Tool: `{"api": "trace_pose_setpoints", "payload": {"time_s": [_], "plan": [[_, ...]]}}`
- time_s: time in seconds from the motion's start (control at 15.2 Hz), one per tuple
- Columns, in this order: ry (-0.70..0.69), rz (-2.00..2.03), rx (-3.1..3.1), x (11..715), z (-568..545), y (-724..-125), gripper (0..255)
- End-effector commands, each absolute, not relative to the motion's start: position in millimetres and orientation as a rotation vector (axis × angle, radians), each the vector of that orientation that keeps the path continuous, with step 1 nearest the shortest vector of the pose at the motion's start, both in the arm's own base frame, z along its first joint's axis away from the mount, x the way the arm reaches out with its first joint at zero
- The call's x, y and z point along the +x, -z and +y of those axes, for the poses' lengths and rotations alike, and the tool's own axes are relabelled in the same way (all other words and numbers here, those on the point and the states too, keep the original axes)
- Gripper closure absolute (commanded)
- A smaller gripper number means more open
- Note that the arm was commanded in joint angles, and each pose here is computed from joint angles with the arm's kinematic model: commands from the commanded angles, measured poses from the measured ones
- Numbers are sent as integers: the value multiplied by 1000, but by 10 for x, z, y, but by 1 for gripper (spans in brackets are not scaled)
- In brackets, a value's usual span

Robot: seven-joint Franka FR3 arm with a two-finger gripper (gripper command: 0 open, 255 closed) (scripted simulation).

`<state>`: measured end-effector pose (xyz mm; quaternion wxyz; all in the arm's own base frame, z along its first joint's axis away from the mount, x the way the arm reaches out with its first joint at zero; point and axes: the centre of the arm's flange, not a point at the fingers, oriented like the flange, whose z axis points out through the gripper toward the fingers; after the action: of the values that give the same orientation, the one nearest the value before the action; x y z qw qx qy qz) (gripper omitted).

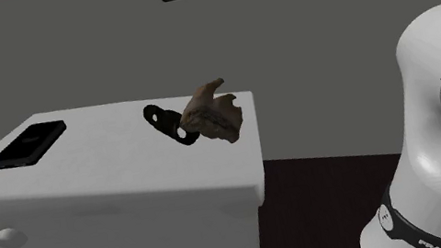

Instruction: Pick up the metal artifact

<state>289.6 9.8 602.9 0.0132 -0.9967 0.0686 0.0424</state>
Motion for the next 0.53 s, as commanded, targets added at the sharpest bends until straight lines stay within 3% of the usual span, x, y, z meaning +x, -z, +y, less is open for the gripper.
{"api": "trace_pose_setpoints", "payload": {"time_s": [0.0, 0.46], "plan": [[-132, 214, -3105, 2896, 98, -6029, 0], [-19, 211, -3036, 3238, -471, -5377, 0]]}}
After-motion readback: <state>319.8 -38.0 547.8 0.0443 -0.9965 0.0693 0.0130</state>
